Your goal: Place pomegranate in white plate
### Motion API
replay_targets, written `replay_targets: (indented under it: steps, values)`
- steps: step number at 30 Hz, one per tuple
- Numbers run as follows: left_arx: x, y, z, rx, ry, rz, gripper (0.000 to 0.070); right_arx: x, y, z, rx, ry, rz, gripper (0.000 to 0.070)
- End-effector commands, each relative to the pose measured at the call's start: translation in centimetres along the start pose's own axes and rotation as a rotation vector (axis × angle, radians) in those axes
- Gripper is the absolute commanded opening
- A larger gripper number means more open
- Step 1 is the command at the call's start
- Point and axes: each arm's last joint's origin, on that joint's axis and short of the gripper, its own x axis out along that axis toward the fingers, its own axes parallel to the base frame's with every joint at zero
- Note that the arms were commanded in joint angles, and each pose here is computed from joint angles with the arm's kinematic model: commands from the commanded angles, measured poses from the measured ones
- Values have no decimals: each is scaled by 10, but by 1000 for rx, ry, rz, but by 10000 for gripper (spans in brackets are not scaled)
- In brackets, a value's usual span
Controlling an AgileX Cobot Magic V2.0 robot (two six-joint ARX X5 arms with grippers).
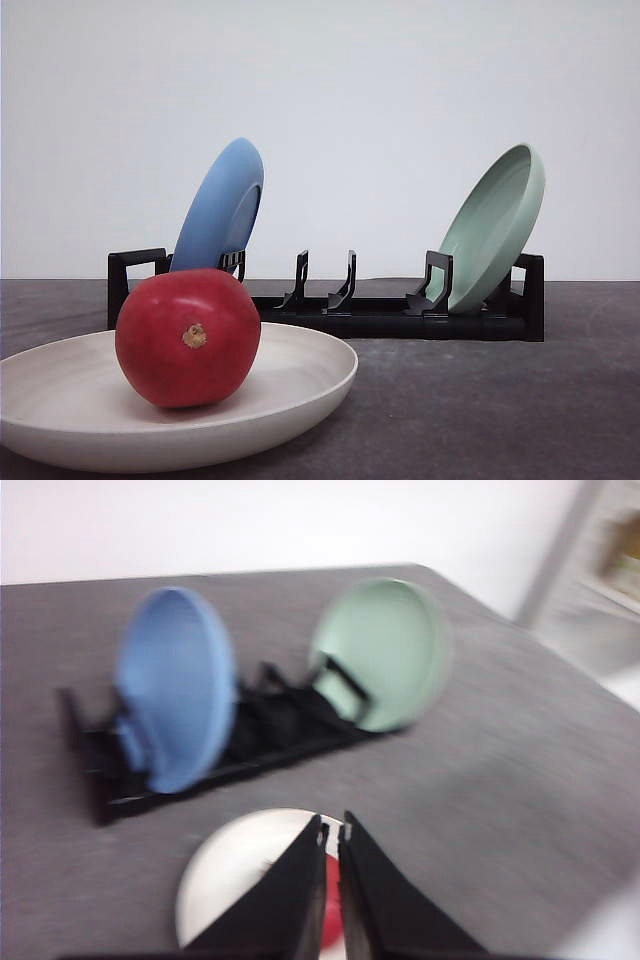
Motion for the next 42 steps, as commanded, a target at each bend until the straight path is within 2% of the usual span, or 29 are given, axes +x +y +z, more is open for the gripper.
replay_targets:
  steps: [1, 5, 9, 15, 24, 35, 38, 42]
  values:
    - [8, 2, -4, 27, -72, 65, 0, -1, 1, 3, 1, -13, 14, 9]
    - [33, 14, -25, 158, -214, 233, 0, -1, 1, 3, 1, -13, 14, 9]
    - [52, 30, -52, 275, -272, 361, 0, -1, 1, 3, 1, -13, 14, 9]
    - [68, 58, -87, 281, -295, 484, 0, -1, 1, 3, 1, -13, 14, 9]
    - [80, 89, -123, 251, -230, 600, 0, -1, 1, 3, 1, -13, 14, 9]
    - [77, 105, -144, 228, -260, 716, 0, -1, 1, 3, 1, -13, 14, 9]
    - [77, 106, -147, 230, -267, 713, 0, -1, 1, 3, 1, -13, 14, 9]
    - [78, 105, -152, 236, -250, 653, 0, -1, 1, 3, 1, -13, 14, 9]
